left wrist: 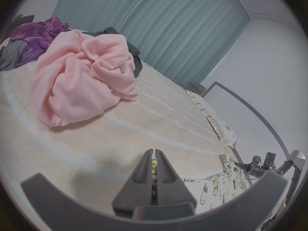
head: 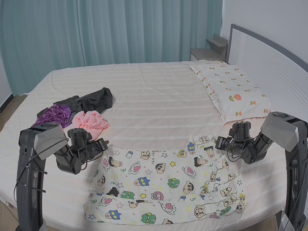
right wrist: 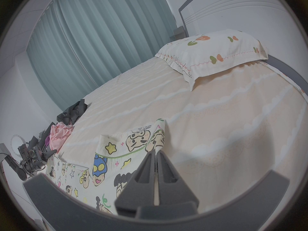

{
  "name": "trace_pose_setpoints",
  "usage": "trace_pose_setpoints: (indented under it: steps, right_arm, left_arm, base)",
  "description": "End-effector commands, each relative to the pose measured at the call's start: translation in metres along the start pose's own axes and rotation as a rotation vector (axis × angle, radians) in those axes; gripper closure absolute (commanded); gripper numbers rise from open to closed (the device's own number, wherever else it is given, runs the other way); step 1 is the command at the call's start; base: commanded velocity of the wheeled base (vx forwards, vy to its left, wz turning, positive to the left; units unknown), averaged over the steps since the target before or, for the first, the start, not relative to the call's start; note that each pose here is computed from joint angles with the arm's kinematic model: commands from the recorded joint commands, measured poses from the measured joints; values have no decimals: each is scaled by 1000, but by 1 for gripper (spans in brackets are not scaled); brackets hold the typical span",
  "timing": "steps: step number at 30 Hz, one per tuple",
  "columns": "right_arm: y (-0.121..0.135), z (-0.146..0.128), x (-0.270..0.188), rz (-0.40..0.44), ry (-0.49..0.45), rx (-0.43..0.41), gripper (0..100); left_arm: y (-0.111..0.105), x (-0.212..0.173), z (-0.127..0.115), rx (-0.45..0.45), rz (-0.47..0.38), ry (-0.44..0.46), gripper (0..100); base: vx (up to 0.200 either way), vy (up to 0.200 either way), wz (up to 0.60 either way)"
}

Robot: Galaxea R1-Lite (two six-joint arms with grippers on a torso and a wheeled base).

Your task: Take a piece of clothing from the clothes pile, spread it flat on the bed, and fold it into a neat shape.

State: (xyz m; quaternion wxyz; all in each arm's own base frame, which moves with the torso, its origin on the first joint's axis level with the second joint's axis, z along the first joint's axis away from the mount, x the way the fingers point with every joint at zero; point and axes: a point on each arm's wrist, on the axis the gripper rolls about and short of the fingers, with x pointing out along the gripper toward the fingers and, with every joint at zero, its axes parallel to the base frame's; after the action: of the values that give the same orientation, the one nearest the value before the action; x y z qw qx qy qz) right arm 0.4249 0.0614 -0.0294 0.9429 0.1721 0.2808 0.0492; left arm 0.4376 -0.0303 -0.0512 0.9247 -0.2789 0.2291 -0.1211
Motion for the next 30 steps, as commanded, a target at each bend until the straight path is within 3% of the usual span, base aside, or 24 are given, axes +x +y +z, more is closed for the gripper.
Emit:
trace_pose_setpoints:
  steps: [1,2,3,16,20,21,30]
  right_arm:
    - [0,-2,2,0,7,-3,100]
    - [-1,-3,2,-1,8,-3,100]
    - [-1,-3,2,0,7,-3,0]
    - [5,-9,14,46,28,-12,0]
    - [7,-17,21,40,81,-21,0]
    - [7,-17,21,48,90,-23,100]
    - [-2,-10,13,96,37,2,100]
  left_arm:
    - [1,2,-1,0,1,-2,100]
    - [2,3,-2,0,1,0,100]
    - [2,3,-2,2,1,0,100]
    - [3,4,-4,-1,4,3,100]
    - [4,3,-4,-2,5,6,100]
    - [4,3,-5,-3,8,8,100]
    - [0,3,0,13,35,-56,100]
  base:
    - [0,0,0]
    - [0,0,0]
    - [0,0,0]
    - [0,0,0]
    - [0,0,0]
    - [0,0,0]
    - [0,0,0]
